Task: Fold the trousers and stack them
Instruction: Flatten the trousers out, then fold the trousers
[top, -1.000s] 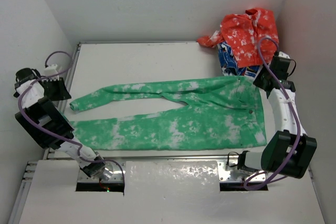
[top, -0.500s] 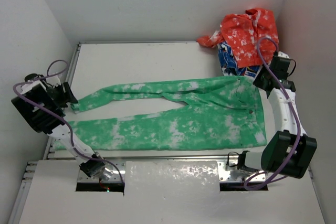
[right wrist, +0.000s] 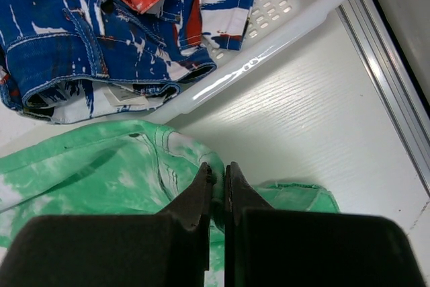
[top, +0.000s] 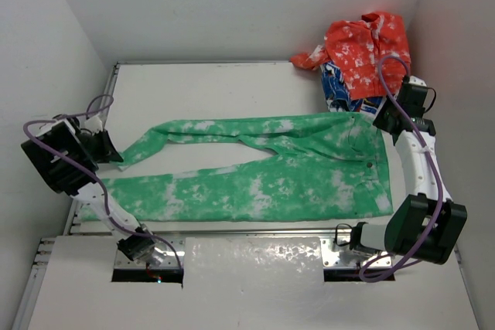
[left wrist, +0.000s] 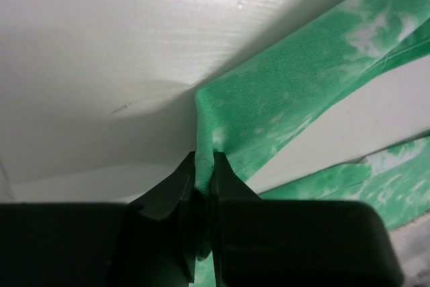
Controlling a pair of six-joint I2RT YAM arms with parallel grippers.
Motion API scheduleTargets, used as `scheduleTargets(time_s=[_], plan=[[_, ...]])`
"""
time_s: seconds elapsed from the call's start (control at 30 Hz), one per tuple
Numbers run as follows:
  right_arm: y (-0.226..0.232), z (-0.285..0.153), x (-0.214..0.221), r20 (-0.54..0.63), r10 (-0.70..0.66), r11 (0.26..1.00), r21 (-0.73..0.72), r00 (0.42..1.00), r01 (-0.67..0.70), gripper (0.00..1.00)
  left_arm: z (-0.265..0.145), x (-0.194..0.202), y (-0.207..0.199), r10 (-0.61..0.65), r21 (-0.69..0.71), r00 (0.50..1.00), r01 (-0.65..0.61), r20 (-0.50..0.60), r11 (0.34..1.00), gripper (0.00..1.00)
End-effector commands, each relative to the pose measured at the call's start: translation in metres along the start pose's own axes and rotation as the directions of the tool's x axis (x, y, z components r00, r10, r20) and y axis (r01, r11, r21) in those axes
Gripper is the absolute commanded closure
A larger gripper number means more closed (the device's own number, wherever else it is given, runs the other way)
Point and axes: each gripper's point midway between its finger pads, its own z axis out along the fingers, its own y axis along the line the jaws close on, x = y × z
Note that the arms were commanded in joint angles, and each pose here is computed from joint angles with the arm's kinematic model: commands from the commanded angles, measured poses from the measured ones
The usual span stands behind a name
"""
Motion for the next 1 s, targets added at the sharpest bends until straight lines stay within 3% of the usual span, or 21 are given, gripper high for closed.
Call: scheduleTargets(time_s=[0.0,0.03,0.07,0.1,0.13,0.17,0.2,0.27,0.33,0.37,0.43,0.47,0.53,0.57,0.67,0.73,0.87,0.97], plan=[[0.001,-0.008,-0.018,0.062,-0.011,1.0,-0.001,0.998,0.011,1.0,-0.044,-0.071,-0.024,0.255,-0.103,0.943,-0.238,0.216,0.966,1.0],[0.002,-0.008,-0.018,0.063,-0.011,1.0,-0.003,0.998,0.011,1.0,-0.047,-0.092,-0.038,0.35,-0.169,0.904,-0.316,0.247,0.934,1.0],[0.002,-0.008,-0.017,0.061,-0.011,1.0,-0.006,0.998,0.011,1.0,-0.064,-0.128,-0.029,0.456,-0.349,0.838,-0.348,0.3,0.87,1.0],[0.003,-0.007,-0.016,0.059,-0.012,1.0,-0.008,0.998,0.012,1.0,-0.076,-0.143,-0.057,0.572,-0.44,0.759,-0.418,0.312,0.795,1.0],[0.002,-0.008,-0.015,0.058,-0.008,1.0,-0.009,0.998,0.008,1.0,-0.09,-0.167,-0.076,0.711,-0.608,0.639,-0.449,0.294,0.655,1.0],[0.003,-0.009,-0.016,0.063,-0.007,1.0,-0.011,0.998,0.008,1.0,-0.103,-0.175,-0.066,0.74,-0.689,0.617,-0.415,0.267,0.595,1.0],[0.002,-0.009,-0.013,0.06,-0.003,1.0,-0.009,0.998,0.004,1.0,-0.091,-0.182,-0.09,0.787,-0.717,0.575,-0.45,0.222,0.532,1.0],[0.003,-0.009,-0.013,0.07,0.004,1.0,-0.014,0.998,-0.003,1.0,-0.082,-0.185,-0.088,0.794,-0.773,0.594,-0.442,0.128,0.455,1.0],[0.003,-0.009,-0.01,0.068,0.008,1.0,-0.017,0.998,-0.007,1.0,-0.048,-0.172,-0.092,0.827,-0.779,0.563,-0.512,0.015,0.363,1.0],[0.003,-0.008,-0.009,0.067,0.009,1.0,-0.019,0.998,-0.007,1.0,-0.02,-0.146,-0.093,0.849,-0.746,0.524,-0.594,-0.074,0.301,1.0],[0.004,-0.006,-0.004,0.055,0.015,1.0,-0.025,0.998,-0.014,1.0,-0.008,-0.133,-0.091,0.865,-0.764,0.472,-0.617,-0.168,0.189,1.0],[0.004,-0.006,-0.002,0.051,0.017,1.0,-0.026,0.999,-0.015,1.0,0.014,-0.108,-0.088,0.863,-0.725,0.451,-0.67,-0.23,0.157,1.0],[0.005,-0.004,-0.001,0.043,0.02,0.999,-0.033,0.999,-0.018,1.0,0.03,-0.079,-0.08,0.853,-0.689,0.437,-0.712,-0.284,0.135,1.0],[0.006,-0.004,0.0,0.041,0.02,0.999,-0.037,0.999,-0.019,1.0,0.042,-0.068,-0.092,0.871,-0.654,0.394,-0.747,-0.293,0.118,0.99],[0.007,-0.003,-0.003,0.033,0.021,0.999,-0.042,0.999,-0.019,1.0,0.061,-0.038,-0.107,0.891,-0.587,0.328,-0.805,-0.314,0.089,0.94],[0.009,-0.001,-0.004,0.028,0.015,0.999,-0.045,1.0,-0.014,1.0,0.069,-0.022,-0.113,0.892,-0.547,0.318,-0.831,-0.321,0.1,0.91],[0.009,-0.002,-0.008,0.041,0.01,0.999,-0.05,0.999,-0.008,1.0,0.089,0.021,-0.132,0.9,-0.39,0.267,-0.913,-0.344,0.122,0.69],[0.01,-0.004,-0.01,0.059,0.012,0.998,-0.057,0.998,-0.009,1.0,0.094,0.042,-0.142,0.904,-0.29,0.282,-0.938,-0.32,0.19,0.49]])
